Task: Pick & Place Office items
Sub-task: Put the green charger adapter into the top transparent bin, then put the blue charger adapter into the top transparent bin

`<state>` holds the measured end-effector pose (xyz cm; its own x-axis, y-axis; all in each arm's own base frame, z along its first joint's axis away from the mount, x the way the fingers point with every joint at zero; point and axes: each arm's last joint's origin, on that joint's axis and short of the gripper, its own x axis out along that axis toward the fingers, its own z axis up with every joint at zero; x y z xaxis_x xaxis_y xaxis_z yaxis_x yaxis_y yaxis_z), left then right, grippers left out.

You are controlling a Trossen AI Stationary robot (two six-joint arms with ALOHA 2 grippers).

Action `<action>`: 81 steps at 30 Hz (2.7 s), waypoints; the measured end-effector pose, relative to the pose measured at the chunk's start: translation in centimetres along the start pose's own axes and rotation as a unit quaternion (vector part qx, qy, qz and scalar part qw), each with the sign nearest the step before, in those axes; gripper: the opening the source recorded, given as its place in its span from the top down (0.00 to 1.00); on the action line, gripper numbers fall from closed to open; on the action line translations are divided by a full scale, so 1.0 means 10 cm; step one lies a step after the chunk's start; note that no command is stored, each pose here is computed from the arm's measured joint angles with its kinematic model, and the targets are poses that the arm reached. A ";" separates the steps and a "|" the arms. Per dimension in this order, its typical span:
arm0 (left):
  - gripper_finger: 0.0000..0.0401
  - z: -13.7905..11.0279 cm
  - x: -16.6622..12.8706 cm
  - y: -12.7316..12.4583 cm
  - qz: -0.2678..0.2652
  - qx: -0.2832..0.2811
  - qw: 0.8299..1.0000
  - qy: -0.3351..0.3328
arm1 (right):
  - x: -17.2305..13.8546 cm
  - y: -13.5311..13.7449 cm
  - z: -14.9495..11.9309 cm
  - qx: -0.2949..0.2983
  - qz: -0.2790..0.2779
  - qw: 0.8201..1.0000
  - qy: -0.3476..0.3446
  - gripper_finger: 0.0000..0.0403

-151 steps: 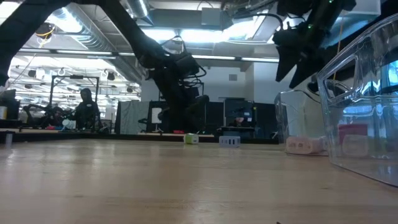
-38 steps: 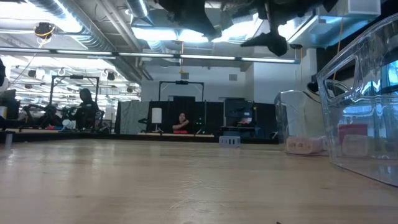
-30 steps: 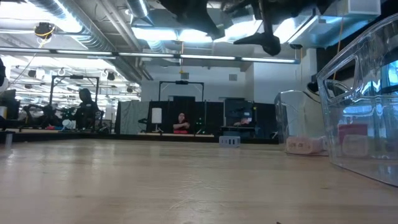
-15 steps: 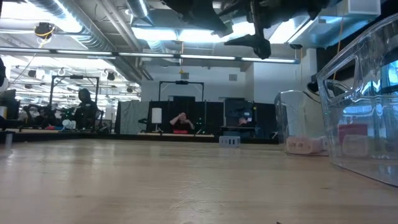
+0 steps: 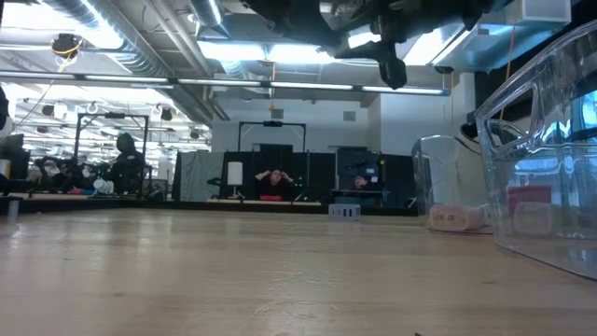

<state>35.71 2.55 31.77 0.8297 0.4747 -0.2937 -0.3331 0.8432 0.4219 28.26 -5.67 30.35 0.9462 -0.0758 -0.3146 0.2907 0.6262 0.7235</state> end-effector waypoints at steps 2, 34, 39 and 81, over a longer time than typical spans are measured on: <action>0.60 0.00 0.00 0.00 0.000 -0.003 1.000 0.000 | 0.00 0.00 0.00 -0.004 0.000 1.000 0.000 0.68; 0.42 -0.18 0.16 0.41 0.083 -0.247 0.965 0.033 | -1.02 -0.51 -0.55 -0.073 -0.336 0.893 0.290 0.64; 0.41 -0.31 0.20 0.46 0.076 -0.290 0.951 0.078 | -0.93 -0.66 -0.75 -0.047 -0.328 0.892 0.306 0.66; 0.31 -1.12 1.13 -0.23 0.032 -0.416 0.894 0.161 | -0.89 -0.49 -0.66 -0.114 -0.282 0.909 0.285 0.31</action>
<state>40.84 8.85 17.89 0.6693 0.4633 -0.5809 -0.7044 0.6442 -0.2979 17.51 -2.92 25.50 0.4098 -0.0618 -0.9101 0.6081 0.7622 0.2220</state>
